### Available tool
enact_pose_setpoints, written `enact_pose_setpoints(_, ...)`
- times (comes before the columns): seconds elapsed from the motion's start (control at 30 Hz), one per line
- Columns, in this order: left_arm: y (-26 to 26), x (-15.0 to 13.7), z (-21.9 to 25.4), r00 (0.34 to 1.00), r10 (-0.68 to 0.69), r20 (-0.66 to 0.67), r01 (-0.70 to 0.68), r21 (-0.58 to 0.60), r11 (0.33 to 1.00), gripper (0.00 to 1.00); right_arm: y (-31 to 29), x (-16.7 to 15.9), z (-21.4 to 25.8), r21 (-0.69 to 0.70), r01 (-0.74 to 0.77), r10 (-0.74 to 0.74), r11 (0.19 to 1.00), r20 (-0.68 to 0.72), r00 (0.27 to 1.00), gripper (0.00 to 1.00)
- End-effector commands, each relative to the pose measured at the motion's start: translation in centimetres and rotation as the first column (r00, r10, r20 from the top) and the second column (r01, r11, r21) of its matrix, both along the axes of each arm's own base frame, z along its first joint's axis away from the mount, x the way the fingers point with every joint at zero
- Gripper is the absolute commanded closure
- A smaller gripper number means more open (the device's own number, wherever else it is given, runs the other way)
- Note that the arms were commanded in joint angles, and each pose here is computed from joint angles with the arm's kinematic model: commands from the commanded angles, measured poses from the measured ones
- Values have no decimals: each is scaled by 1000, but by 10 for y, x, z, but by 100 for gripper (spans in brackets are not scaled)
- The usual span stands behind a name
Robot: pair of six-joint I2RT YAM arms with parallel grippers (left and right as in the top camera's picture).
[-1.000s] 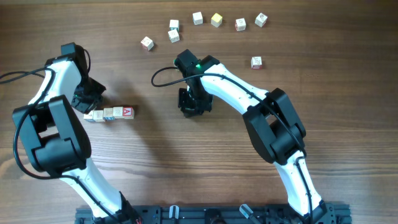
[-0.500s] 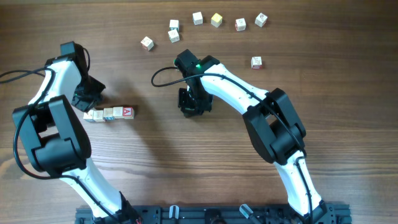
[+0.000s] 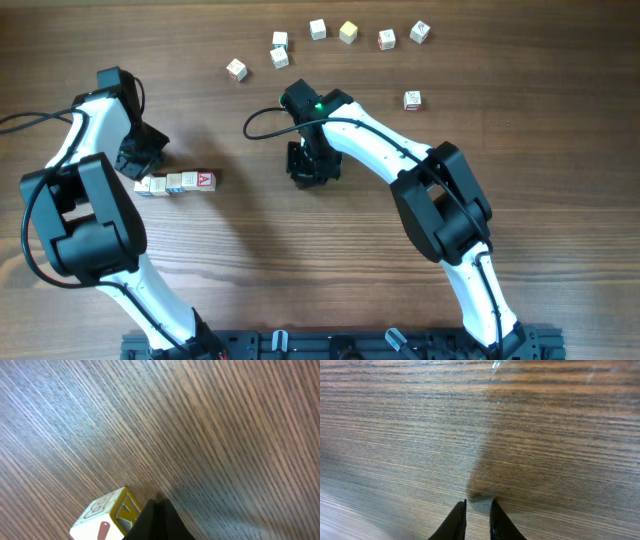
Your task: Form a horizontal line
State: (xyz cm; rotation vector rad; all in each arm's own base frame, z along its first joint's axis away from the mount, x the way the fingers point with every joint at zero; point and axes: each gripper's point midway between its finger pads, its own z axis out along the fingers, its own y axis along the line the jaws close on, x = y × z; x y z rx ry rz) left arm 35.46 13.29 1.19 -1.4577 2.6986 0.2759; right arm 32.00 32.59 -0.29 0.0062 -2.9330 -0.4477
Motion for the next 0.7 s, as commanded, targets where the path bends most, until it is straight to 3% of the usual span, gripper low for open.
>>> enact_pose_setpoints(0.0,5,-6,-4,999,-14,-35,15,29,999,96,-23,2,-35,-125,-15,18,992,22,1000,82)
enact_pose_setpoints(0.67,3,-13,-4,998,-14,-64,16,20,1000,96,-23,2,-35,-125,-14,17,992,23,1000,82)
